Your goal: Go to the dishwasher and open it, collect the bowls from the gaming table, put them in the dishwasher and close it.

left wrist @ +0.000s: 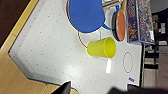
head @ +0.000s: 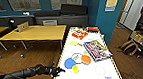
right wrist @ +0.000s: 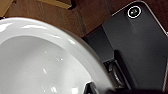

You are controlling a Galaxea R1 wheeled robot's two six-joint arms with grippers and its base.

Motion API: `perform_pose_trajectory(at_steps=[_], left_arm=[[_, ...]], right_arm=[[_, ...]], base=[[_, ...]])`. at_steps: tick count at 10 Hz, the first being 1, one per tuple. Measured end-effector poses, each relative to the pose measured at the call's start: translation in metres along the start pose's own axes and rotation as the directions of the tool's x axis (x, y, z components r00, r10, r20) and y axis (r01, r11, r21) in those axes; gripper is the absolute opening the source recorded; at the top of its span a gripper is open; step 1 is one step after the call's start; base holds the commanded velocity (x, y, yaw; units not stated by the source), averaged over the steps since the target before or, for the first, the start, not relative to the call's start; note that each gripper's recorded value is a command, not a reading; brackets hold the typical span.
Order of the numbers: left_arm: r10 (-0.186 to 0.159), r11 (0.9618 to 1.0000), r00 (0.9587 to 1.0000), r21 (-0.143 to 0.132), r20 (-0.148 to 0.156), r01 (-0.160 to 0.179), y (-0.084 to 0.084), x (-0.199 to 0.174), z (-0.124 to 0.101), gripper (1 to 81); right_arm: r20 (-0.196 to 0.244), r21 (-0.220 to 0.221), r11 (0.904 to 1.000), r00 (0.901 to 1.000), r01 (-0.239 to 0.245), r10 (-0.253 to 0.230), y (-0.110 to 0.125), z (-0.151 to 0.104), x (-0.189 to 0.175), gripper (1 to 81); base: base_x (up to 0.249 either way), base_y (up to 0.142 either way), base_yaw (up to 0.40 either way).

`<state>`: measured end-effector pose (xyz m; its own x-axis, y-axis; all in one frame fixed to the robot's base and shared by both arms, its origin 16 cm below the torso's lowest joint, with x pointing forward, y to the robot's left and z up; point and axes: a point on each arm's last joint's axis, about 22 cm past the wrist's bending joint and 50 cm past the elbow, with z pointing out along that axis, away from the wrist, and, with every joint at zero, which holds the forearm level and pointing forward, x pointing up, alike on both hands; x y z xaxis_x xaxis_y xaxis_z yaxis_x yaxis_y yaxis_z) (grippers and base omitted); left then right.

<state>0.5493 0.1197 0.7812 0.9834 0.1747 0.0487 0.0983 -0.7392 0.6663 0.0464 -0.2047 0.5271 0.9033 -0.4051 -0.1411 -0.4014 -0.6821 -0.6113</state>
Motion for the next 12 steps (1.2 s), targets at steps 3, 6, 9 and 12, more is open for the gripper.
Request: perform_pose_trajectory(at_steps=[3, 6, 9, 12], left_arm=[[-0.032, 0.9991, 0.9930, 0.022, -0.113, 0.035, -0.030, 0.043, -0.011, 81.1], [-0.030, 0.9989, 0.9895, 0.030, -0.141, 0.034, -0.028, 0.060, -0.003, 81.1], [-0.025, 0.9994, 0.9946, 0.024, -0.101, 0.027, -0.025, 0.052, 0.026, 81.1], [-0.029, 0.9993, 0.9969, 0.021, -0.073, 0.031, -0.029, 0.049, 0.048, 81.1]], right_arm=[[0.001, -0.004, 0.9999, 0.9999, 0.012, -0.012, -0.006, 0.005, 0.010, 1.0], [0.004, 0.004, 0.9999, 0.9999, 0.017, -0.017, -0.014, 0.011, 0.012, 1.0], [0.028, -0.015, 0.9999, 0.9996, -0.003, 0.003, -0.006, 0.012, 0.003, 1.0], [0.050, -0.029, 0.9993, 0.9984, -0.024, 0.025, 0.000, 0.013, -0.005, 1.0]], base=[[0.000, 0.000, 0.000], [0.000, 0.000, 0.000], [0.000, 0.000, 0.000], [0.000, 0.000, 0.000]])
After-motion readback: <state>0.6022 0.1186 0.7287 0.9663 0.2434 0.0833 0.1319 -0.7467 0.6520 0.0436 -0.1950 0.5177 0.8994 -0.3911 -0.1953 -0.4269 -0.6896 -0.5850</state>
